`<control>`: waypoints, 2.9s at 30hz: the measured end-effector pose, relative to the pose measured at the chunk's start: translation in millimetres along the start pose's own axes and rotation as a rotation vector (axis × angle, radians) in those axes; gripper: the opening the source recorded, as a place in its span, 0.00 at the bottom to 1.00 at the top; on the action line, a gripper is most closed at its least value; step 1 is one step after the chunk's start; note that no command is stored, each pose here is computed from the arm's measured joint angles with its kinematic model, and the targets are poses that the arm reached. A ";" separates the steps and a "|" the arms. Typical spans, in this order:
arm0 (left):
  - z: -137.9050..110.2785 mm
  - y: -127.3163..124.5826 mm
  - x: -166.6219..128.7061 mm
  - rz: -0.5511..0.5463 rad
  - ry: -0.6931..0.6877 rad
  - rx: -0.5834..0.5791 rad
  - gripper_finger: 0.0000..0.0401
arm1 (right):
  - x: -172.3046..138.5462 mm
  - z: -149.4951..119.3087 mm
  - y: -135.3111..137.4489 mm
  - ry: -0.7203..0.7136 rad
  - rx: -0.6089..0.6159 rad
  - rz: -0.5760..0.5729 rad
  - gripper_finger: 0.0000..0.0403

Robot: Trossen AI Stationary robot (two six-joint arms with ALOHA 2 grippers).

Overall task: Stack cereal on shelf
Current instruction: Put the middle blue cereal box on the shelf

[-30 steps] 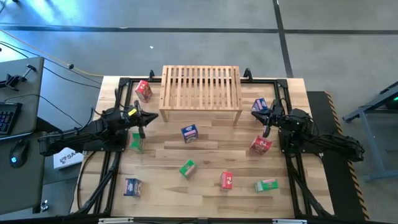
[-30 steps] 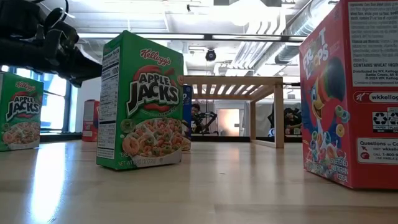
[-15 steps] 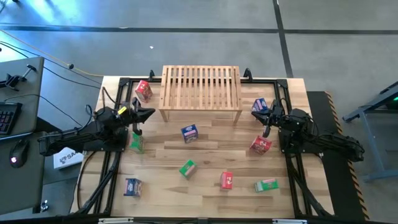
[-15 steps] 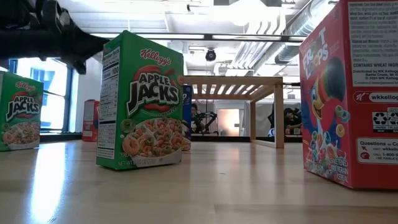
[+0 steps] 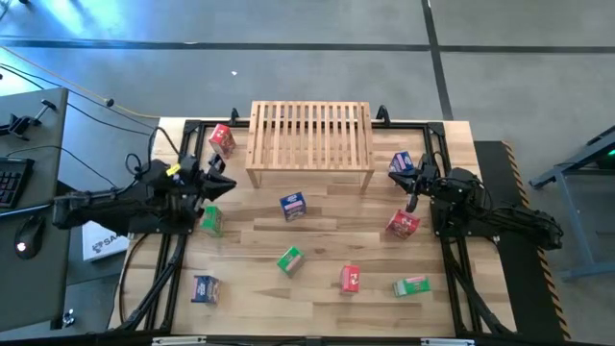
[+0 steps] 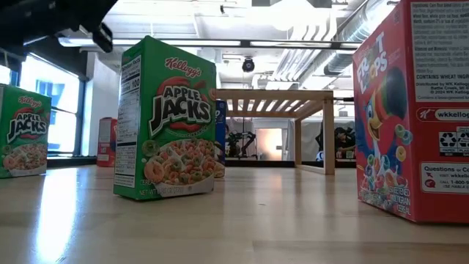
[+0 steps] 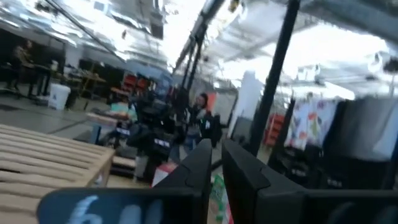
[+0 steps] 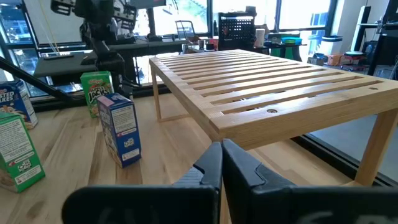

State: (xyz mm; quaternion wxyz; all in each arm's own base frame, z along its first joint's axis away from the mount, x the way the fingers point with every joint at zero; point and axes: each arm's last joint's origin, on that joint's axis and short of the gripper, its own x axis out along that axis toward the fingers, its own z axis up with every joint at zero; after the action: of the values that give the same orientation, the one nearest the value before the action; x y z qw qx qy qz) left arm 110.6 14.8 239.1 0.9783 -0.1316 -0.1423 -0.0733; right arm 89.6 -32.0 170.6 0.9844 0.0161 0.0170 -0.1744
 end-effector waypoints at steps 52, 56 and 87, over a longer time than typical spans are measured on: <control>-59.7 10.3 219.6 0.631 1.232 0.149 0.64 | 0.1 -0.1 0.0 0.001 0.000 0.000 0.00; -59.9 11.0 217.8 0.670 1.237 0.142 0.66 | 0.1 -0.1 0.0 0.002 0.000 0.000 0.00; -76.7 16.0 205.5 0.648 1.337 0.069 0.54 | 0.1 -0.3 0.0 0.002 0.000 0.000 0.00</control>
State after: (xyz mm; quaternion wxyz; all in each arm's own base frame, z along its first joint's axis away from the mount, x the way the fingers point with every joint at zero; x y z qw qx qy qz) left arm 328.4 -13.1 225.5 0.8325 -0.0633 0.5270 0.1588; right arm 89.7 -32.0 170.3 0.9844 0.0162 0.0180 -0.1745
